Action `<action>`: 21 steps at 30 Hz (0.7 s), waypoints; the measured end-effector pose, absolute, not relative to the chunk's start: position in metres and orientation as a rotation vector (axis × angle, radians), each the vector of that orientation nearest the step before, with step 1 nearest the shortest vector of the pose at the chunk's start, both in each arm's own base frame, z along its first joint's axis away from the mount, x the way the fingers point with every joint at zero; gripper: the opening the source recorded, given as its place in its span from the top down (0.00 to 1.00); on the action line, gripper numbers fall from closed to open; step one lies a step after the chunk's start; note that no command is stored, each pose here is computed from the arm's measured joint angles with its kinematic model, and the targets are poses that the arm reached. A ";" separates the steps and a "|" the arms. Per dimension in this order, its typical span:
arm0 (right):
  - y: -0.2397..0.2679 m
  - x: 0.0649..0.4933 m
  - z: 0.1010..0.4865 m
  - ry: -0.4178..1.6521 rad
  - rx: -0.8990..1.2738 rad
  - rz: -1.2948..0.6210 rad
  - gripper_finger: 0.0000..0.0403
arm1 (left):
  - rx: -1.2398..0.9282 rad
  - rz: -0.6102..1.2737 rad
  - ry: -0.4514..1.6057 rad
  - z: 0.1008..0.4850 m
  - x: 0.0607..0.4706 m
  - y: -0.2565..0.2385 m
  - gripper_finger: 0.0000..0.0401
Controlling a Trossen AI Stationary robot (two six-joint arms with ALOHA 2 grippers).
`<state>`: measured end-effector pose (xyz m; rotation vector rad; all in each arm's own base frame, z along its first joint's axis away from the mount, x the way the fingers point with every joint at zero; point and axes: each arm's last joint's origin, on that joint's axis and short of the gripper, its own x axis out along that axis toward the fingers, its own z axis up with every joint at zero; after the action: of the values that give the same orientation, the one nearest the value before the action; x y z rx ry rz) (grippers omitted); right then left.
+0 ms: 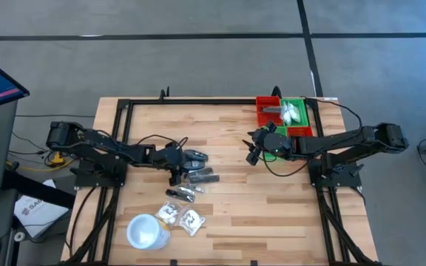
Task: Pick & Place Travel size toiletries
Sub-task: Put the gray deodorant into the bottom red bin
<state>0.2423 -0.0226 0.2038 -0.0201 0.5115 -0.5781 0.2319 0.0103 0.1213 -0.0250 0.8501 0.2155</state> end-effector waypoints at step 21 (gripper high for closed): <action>-0.020 0.249 0.214 0.397 0.042 -0.475 0.64 | -0.049 0.215 0.518 0.182 0.221 0.010 0.54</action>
<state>0.2490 -0.0201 0.2136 0.0423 0.3967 -0.4753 0.2213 0.0103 0.1824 -0.0487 0.5177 0.2155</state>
